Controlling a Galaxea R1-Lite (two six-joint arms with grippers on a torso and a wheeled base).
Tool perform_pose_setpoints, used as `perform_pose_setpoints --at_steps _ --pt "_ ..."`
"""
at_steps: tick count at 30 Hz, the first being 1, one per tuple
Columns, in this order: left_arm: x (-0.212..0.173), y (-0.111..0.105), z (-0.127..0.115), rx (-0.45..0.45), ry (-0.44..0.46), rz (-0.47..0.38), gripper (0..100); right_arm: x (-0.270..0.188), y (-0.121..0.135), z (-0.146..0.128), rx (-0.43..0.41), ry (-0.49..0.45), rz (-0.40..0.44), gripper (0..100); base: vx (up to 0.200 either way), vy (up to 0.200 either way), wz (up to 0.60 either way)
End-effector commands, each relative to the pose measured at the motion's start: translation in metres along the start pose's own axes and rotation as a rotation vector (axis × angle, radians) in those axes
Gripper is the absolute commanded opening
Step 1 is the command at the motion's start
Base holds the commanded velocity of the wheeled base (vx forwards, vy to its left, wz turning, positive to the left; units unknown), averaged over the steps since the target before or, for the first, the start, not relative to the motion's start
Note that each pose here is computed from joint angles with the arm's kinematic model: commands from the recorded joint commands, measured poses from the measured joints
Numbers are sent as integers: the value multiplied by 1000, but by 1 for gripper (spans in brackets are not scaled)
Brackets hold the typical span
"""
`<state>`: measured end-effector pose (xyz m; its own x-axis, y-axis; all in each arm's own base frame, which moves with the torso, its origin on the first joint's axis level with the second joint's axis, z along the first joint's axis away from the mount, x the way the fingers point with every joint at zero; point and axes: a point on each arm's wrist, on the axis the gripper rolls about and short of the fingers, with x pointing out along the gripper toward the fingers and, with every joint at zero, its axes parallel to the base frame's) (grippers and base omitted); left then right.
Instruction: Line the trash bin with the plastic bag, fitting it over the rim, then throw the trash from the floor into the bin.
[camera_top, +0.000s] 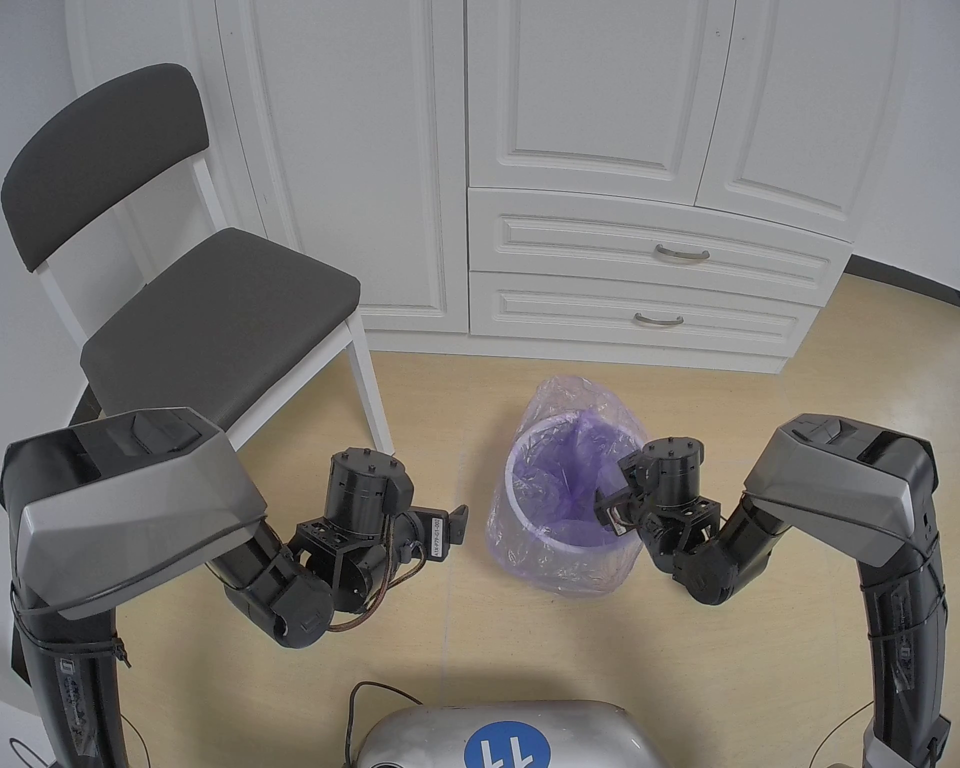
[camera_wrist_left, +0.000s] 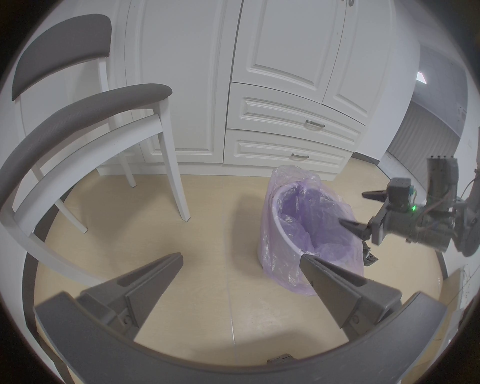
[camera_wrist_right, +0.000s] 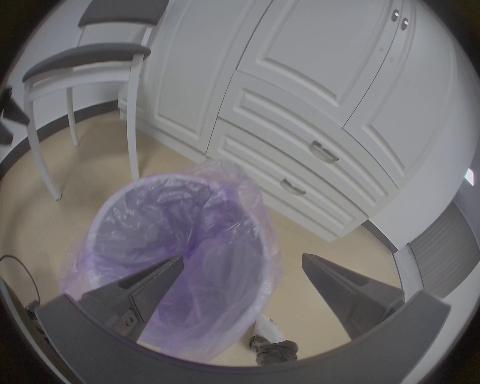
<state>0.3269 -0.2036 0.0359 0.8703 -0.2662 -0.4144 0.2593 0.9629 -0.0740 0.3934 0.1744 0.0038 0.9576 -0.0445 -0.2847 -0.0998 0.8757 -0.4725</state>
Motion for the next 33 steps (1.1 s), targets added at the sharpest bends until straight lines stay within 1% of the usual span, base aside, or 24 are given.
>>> perform_pose_setpoints --at_steps 1,2,7,12,13,14,15,20,22,25,27,30,33 --pt "-4 2 2 -3 -7 0 100 10 17 -17 -35 52 31 100 0 0 0" --pt "-4 2 3 -4 -9 1 100 15 21 -21 -42 70 34 100 0 0 0" --pt "-3 4 3 -4 -9 5 100 24 24 -22 -44 71 17 100 0 0 0" --pt "-3 6 5 -8 -13 10 100 27 14 -20 -62 72 -18 100 0 0 0" --pt "-3 6 5 -8 -13 10 100 27 4 -20 -78 82 -51 100 0 0 0" --pt "-3 6 5 -8 -13 12 100 27 2 -19 -81 82 -59 100 0 0 0" --pt "-3 6 5 -8 -14 11 100 27 -6 -18 -90 87 -80 100 0 0 0" --pt "-4 5 7 -10 -21 8 100 24 -28 -14 -101 94 -114 100 0 0 0" --pt "-4 6 8 -10 -22 10 100 28 -43 -17 -107 108 -144 100 0 0 0" --pt "-5 5 9 -11 -24 8 100 31 -51 -20 -105 114 -162 100 0 0 0" --pt "-6 5 11 -13 -32 6 100 30 -59 -16 -91 96 -182 100 0 0 0" --pt "-5 5 11 -12 -32 5 100 25 -66 -11 -85 89 -189 100 0 0 0" --pt "-6 5 11 -12 -33 5 100 23 -72 -14 -88 104 -192 100 0 0 0"
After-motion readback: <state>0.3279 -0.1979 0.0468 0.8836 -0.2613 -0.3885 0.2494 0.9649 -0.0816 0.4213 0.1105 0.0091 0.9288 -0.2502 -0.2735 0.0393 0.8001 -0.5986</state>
